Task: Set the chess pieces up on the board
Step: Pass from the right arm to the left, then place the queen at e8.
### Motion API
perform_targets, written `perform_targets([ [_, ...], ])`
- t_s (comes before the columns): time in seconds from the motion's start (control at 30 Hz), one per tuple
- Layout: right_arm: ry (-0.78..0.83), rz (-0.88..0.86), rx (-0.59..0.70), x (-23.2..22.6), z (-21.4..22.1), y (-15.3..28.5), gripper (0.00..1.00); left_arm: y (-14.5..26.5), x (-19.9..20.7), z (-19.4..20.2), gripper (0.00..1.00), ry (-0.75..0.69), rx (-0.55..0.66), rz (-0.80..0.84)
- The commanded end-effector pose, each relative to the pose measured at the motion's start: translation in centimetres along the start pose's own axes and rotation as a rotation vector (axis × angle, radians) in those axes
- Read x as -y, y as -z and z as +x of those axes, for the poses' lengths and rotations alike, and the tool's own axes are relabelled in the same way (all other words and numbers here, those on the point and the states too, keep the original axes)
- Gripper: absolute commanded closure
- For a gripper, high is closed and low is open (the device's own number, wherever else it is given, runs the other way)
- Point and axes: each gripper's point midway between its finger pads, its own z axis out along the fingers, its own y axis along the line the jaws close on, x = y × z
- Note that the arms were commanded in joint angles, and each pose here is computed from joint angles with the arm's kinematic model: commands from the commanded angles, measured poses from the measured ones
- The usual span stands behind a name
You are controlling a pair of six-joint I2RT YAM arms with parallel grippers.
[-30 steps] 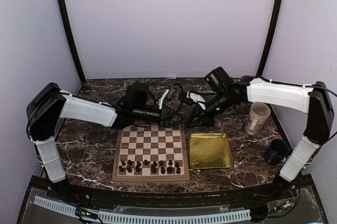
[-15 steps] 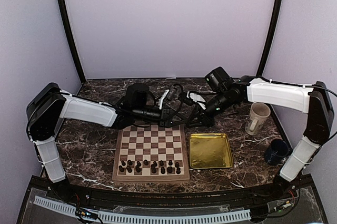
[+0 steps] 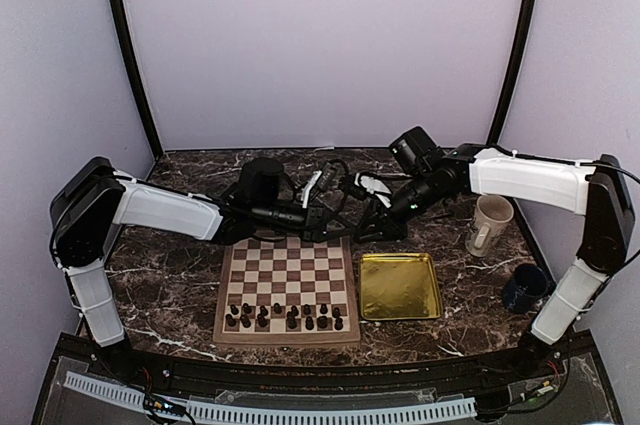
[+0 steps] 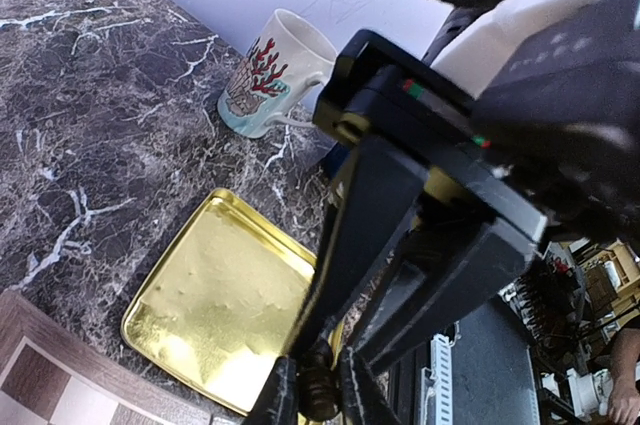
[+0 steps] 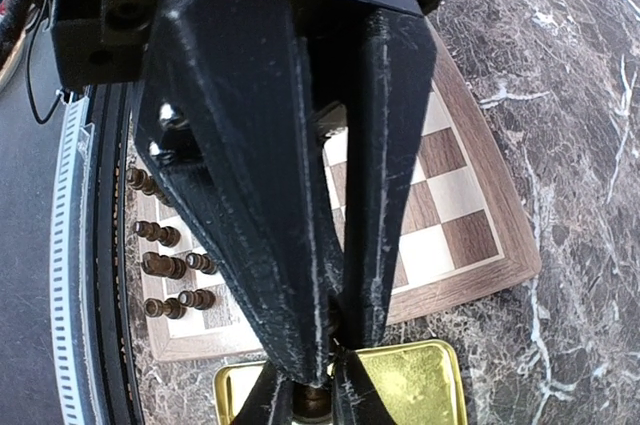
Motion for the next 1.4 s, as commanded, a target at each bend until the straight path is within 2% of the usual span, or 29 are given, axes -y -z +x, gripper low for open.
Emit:
perform_targets([
  [0.0,0.029,0.021,0.049,-0.3,-1.2,1.2,0.74,0.7,0.8,-0.5,0.85,-0.046,-0.02,-0.032],
  [0.1,0.056,0.049,0.074,-0.8,-1.2,3.1,0.65,2.0,0.6,-0.9,0.85,-0.083,-0.029,-0.095],
  [0.2,0.051,0.066,0.085,-0.8,-0.2,4.5,0.63,3.7,0.5,-1.4,0.85,-0.155,-0.051,-0.189],
  [0.4,-0.032,0.165,0.088,1.8,3.7,6.4,0.62,7.5,0.1,-0.5,0.86,-0.286,-0.164,-0.377],
  [0.6,-0.117,0.266,0.137,5.1,5.9,7.8,0.62,11.9,0.7,1.6,0.86,-0.314,-0.288,-0.505],
  [0.73,-0.129,0.321,0.14,6.3,6.1,8.4,0.63,13.3,2.2,3.8,0.86,-0.312,-0.372,-0.521],
  [1.0,-0.142,0.291,0.135,6.3,6.4,7.8,0.63,13.1,4.3,9.8,0.87,-0.325,-0.575,-0.496],
  [1.2,-0.142,0.291,0.131,6.2,6.6,7.8,0.63,13.2,4.4,11.6,0.88,-0.318,-0.619,-0.512],
  [1.37,-0.141,0.29,0.129,6.2,6.7,7.7,0.62,12.7,5.0,13.7,0.87,-0.328,-0.673,-0.452],
])
